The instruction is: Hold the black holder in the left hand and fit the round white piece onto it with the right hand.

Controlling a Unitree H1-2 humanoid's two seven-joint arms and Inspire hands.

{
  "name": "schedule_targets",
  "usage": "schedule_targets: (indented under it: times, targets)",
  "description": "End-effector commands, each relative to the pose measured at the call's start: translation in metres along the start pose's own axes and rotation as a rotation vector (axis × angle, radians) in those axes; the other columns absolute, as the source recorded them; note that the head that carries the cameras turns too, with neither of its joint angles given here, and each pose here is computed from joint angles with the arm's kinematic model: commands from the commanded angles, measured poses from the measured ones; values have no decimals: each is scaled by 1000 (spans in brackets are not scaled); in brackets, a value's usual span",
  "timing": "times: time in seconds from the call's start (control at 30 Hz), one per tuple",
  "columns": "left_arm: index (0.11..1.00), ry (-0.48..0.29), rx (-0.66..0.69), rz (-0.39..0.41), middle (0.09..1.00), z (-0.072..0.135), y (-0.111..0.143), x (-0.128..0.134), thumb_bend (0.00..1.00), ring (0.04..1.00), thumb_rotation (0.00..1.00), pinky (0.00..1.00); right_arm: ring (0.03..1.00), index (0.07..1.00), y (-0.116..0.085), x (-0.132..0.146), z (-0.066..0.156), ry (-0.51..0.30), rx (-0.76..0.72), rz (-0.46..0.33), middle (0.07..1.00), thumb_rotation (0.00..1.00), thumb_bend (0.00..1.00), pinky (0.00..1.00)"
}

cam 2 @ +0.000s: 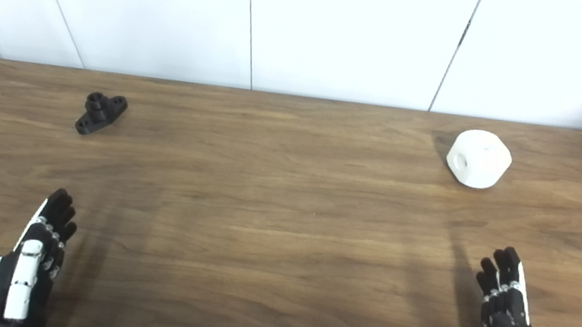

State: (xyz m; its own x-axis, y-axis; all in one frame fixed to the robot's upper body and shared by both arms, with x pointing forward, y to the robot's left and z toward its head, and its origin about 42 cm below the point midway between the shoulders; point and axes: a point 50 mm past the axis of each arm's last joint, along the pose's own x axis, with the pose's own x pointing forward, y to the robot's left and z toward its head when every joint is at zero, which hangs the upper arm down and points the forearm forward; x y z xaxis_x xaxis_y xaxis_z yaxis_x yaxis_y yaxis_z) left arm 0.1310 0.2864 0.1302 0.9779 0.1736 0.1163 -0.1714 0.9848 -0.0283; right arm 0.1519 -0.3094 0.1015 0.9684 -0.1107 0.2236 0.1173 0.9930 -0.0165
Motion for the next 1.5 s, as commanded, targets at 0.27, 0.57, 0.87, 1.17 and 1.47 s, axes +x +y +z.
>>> schedule_targets:
  times: [0.27, 0.57, 0.87, 1.17, 1.47]
  targets:
    - [967, -63, -38, 17, 983, 7, -8, 4, 273, 1000, 896, 1000, 958, 990, 5, 2, -5, 5, 14, 22, 987, 880, 590, 967]
    - [966, -63, -23, 13, 981, 7, -7, 6, 284, 1000, 891, 1000, 959, 990, 5, 2, -5, 5, 12, 21, 986, 885, 590, 967]
    - [972, -43, -13, 14, 985, 5, -13, 1, 276, 999, 850, 1000, 973, 995, 1, 0, -7, 17, -5, 20, 993, 927, 593, 989]
    - [947, -36, -7, 18, 968, -5, -18, -2, 222, 980, 827, 1000, 999, 1000, -1, 0, -13, 51, 8, 14, 1000, 925, 629, 1000]
    - [934, -26, -7, 14, 949, -14, -25, -1, 221, 963, 819, 999, 993, 1000, -3, 3, -19, 57, -16, 9, 1000, 971, 646, 1000]
